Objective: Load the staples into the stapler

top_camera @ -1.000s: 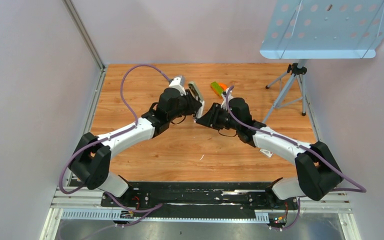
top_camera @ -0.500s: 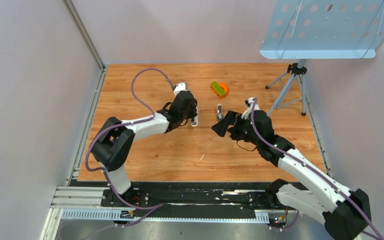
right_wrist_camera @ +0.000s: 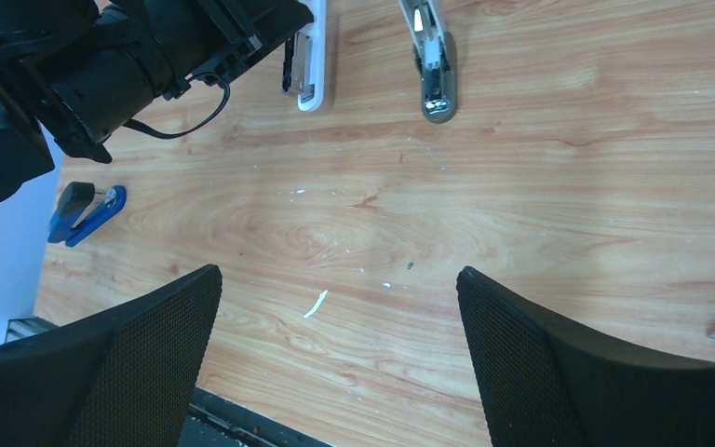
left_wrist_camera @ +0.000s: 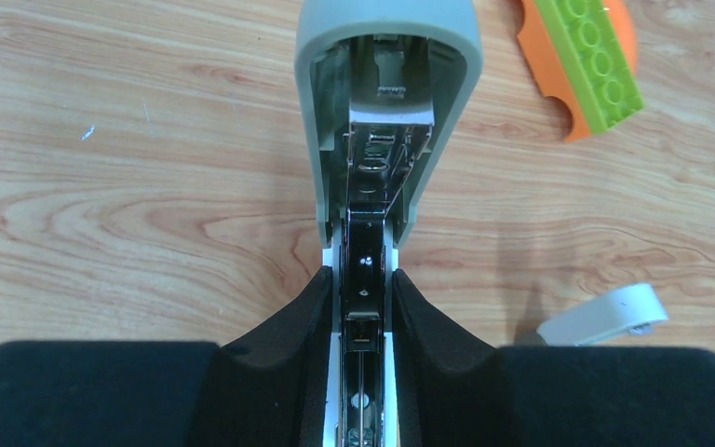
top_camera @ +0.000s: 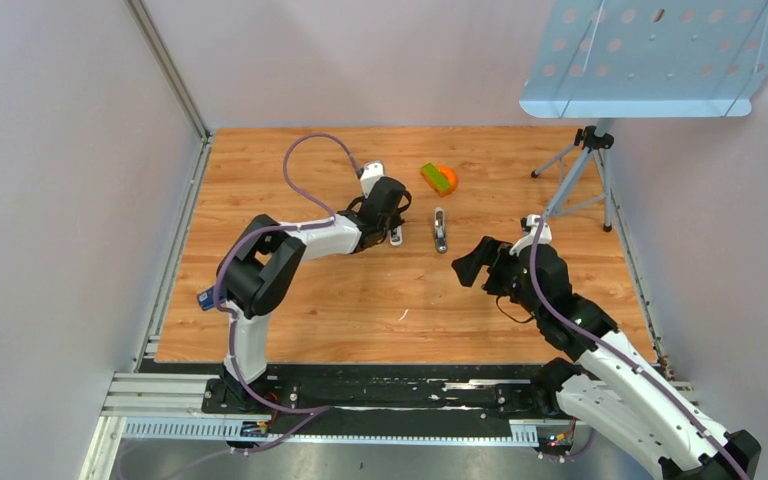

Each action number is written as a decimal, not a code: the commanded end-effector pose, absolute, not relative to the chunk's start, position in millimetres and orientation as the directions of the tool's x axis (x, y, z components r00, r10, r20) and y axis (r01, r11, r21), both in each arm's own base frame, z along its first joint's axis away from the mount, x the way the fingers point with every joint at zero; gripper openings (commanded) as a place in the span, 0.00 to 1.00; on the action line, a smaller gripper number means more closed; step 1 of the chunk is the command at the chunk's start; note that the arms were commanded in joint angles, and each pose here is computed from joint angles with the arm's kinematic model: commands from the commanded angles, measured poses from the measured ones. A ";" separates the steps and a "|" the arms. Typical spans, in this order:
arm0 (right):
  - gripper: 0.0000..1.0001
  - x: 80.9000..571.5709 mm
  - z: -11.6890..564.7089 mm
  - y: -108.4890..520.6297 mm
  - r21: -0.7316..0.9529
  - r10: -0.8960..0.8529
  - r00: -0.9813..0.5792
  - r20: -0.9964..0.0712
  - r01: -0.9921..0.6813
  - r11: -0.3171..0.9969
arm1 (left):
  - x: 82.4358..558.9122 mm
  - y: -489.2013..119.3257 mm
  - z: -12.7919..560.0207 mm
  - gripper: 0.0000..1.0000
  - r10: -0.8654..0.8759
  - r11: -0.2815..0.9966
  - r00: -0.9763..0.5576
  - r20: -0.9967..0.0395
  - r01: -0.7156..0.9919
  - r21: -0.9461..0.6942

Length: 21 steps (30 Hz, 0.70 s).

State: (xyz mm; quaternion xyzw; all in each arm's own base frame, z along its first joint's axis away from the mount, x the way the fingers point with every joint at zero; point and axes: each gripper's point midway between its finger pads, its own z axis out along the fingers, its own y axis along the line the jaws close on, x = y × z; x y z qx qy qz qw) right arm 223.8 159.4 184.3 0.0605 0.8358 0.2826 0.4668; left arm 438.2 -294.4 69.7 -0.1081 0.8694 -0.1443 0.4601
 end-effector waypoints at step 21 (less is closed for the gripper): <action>0.99 227.4 181.2 142.0 0.451 0.325 -0.532 -0.782 -0.123 0.884 | 419.3 -281.9 122.7 0.73 -0.296 0.948 -0.582 -0.757 -0.081 -0.309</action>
